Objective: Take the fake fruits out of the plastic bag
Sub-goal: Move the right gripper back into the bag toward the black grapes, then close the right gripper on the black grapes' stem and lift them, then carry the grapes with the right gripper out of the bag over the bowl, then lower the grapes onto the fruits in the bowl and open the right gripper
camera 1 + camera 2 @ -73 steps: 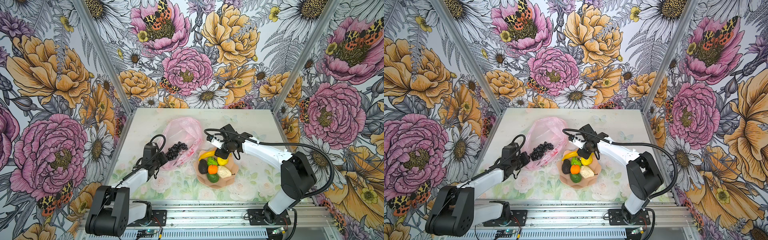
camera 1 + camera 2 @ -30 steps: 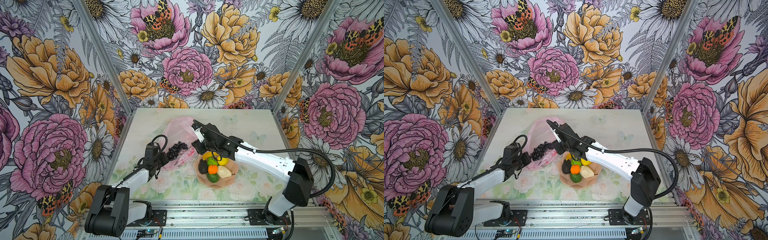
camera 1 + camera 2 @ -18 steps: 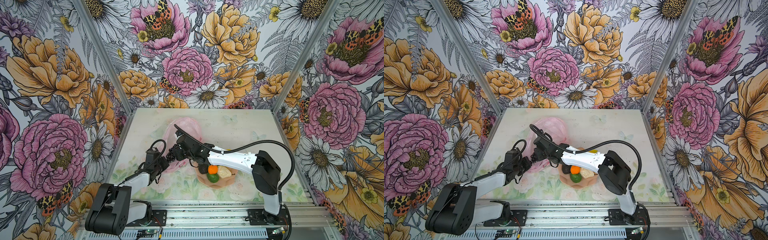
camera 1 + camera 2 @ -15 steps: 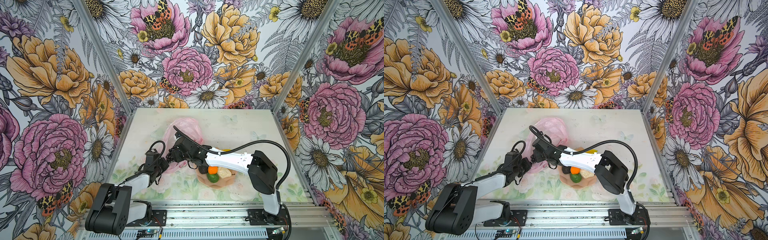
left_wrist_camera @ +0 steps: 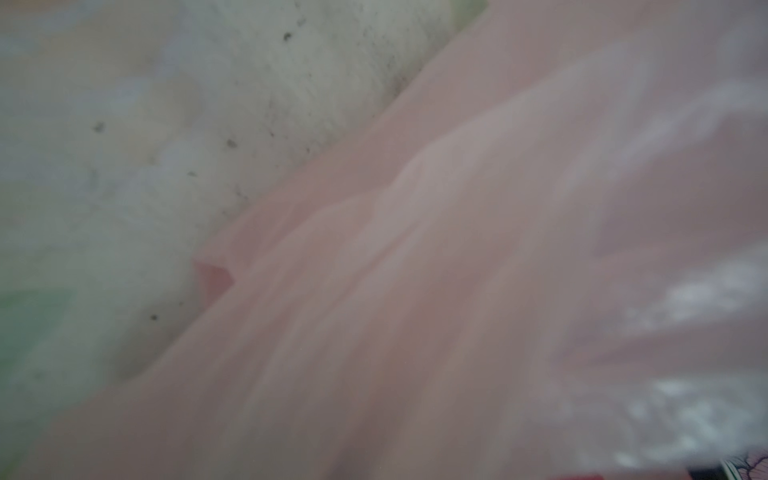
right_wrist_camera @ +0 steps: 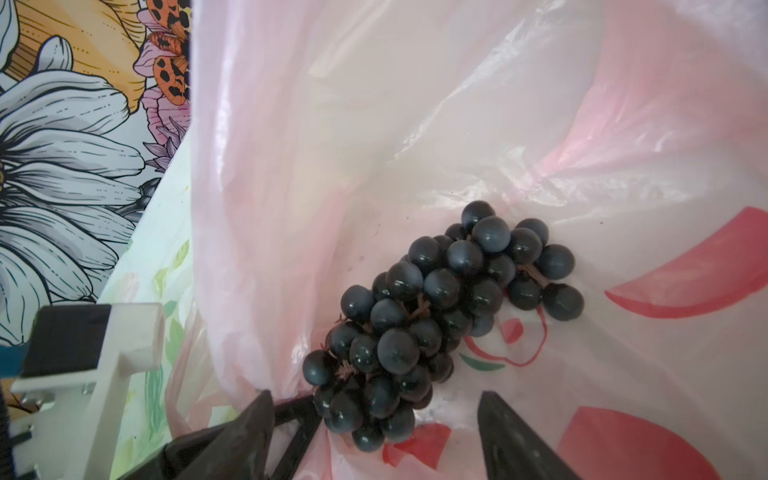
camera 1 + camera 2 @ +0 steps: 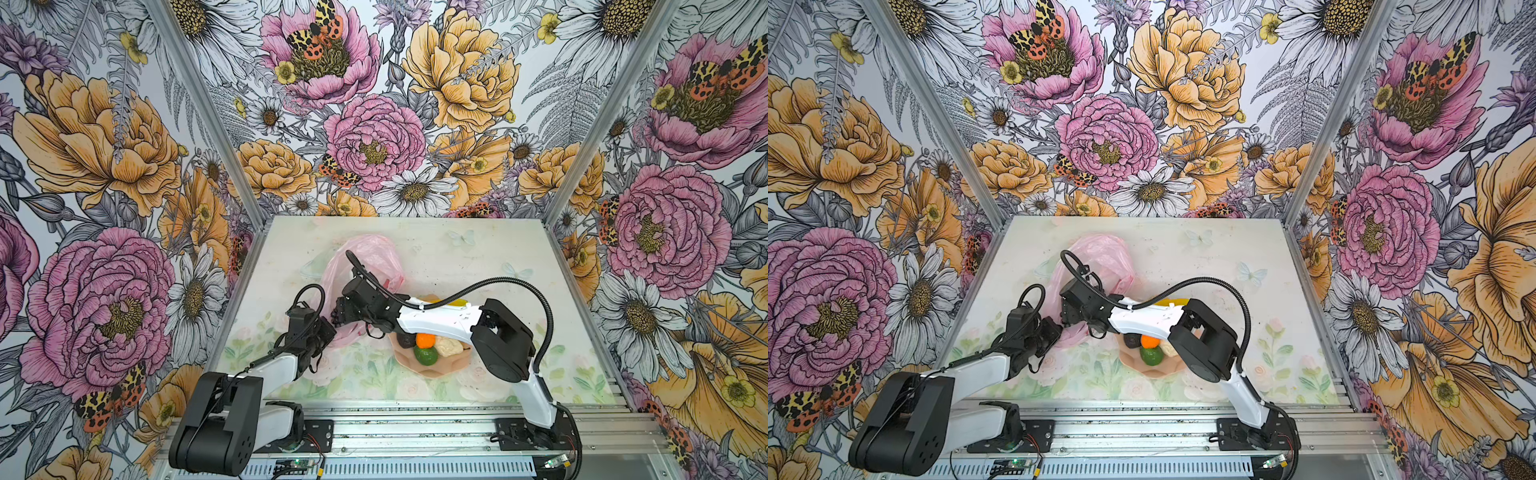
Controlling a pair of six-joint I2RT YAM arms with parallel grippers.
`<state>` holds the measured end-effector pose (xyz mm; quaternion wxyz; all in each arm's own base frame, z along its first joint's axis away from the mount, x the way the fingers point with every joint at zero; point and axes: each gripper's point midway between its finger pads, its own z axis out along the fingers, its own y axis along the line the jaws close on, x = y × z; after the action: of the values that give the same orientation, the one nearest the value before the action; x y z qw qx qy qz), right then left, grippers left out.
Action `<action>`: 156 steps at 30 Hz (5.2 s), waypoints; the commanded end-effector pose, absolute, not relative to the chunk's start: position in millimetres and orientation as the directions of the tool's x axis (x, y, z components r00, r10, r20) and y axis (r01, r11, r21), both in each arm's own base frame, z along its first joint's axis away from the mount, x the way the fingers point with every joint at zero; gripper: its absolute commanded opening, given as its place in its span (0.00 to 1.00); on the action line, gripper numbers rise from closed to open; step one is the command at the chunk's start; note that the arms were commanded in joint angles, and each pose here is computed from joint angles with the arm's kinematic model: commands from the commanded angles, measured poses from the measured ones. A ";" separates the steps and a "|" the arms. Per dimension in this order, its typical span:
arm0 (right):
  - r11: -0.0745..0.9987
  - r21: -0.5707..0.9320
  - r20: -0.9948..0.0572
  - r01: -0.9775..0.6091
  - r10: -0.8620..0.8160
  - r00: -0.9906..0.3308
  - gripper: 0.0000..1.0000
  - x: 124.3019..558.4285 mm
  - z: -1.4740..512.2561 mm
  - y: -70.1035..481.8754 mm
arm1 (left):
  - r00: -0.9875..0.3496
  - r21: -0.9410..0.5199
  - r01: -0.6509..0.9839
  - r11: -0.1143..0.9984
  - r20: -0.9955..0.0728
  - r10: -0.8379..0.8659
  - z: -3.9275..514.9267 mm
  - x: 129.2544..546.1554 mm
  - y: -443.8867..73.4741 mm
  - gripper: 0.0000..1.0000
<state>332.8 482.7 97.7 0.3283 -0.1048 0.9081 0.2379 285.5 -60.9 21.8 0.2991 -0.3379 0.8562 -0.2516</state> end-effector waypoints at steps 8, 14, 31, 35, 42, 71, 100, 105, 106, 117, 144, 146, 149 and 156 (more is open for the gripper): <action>0.869 0.420 -0.619 -0.260 0.065 -0.783 0.82 336.4 79.7 501.8 | -0.566 -0.652 -0.443 0.615 -0.328 -0.756 25.3 273.4 -62.3 0.00; 0.875 0.411 -0.600 -0.255 0.049 -0.799 0.84 334.5 62.3 507.8 | -0.563 -0.663 -0.424 0.617 -0.341 -0.753 31.6 273.3 -67.0 0.00; 0.903 0.343 -0.582 -0.260 -0.013 -0.813 0.78 340.4 22.6 519.4 | -0.575 -0.681 -0.345 0.646 -0.391 -0.718 50.3 273.5 -82.6 0.00; 0.904 0.338 -0.581 -0.260 -0.016 -0.814 0.70 345.1 18.7 518.5 | -0.578 -0.679 -0.341 0.650 -0.393 -0.715 50.2 273.0 -83.9 0.00; 0.886 0.344 -0.628 -0.312 -0.030 -0.778 0.54 352.1 50.7 523.3 | -0.580 -0.654 -0.347 0.673 -0.414 -0.702 49.5 274.2 -80.6 0.00; 0.792 0.381 -0.784 -0.478 0.002 -0.621 0.28 354.3 183.2 504.8 | -0.594 -0.565 -0.391 0.727 -0.448 -0.668 55.4 297.2 -50.0 0.00; 0.802 0.384 -0.854 -0.458 0.120 -0.506 0.28 309.0 296.4 355.2 | -0.626 -0.487 -0.344 0.803 -0.519 -0.583 58.2 327.2 -32.8 0.00; 0.826 0.374 -0.862 -0.421 0.143 -0.486 0.27 290.1 307.3 309.3 | -0.608 -0.490 -0.344 0.801 -0.535 -0.588 61.6 326.4 -30.2 0.00; 0.832 0.371 -0.863 -0.413 0.145 -0.484 0.27 285.9 308.0 300.9 | -0.607 -0.490 -0.343 0.801 -0.535 -0.587 61.5 326.5 -30.1 0.00; 0.869 0.375 -0.833 -0.324 0.162 -0.529 0.27 245.3 280.9 230.8 | -0.594 -0.489 -0.345 0.801 -0.548 -0.589 64.2 325.2 -27.6 0.00; 0.942 0.295 -0.752 -0.161 0.125 -0.647 0.27 214.9 166.4 171.0 | -0.574 -0.480 -0.334 0.812 -0.580 -0.578 69.6 323.5 -27.8 0.00; 0.943 0.294 -0.742 -0.159 0.120 -0.660 0.27 213.3 160.4 171.5 | -0.575 -0.478 -0.332 0.813 -0.581 -0.576 69.8 323.6 -28.3 0.00; 0.941 0.299 -0.725 -0.156 0.118 -0.678 0.27 210.2 152.4 172.5 | -0.575 -0.476 -0.332 0.815 -0.583 -0.575 70.1 323.9 -28.2 0.00; 0.936 0.326 -0.685 -0.135 0.135 -0.716 0.27 201.0 137.0 178.5 | -0.576 -0.474 -0.331 0.816 -0.583 -0.573 70.0 324.1 -28.8 0.00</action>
<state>203.5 173.3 139.3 0.3827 -0.0153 0.9090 0.1643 321.7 -30.7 64.3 0.3633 -0.2680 0.8764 -0.1676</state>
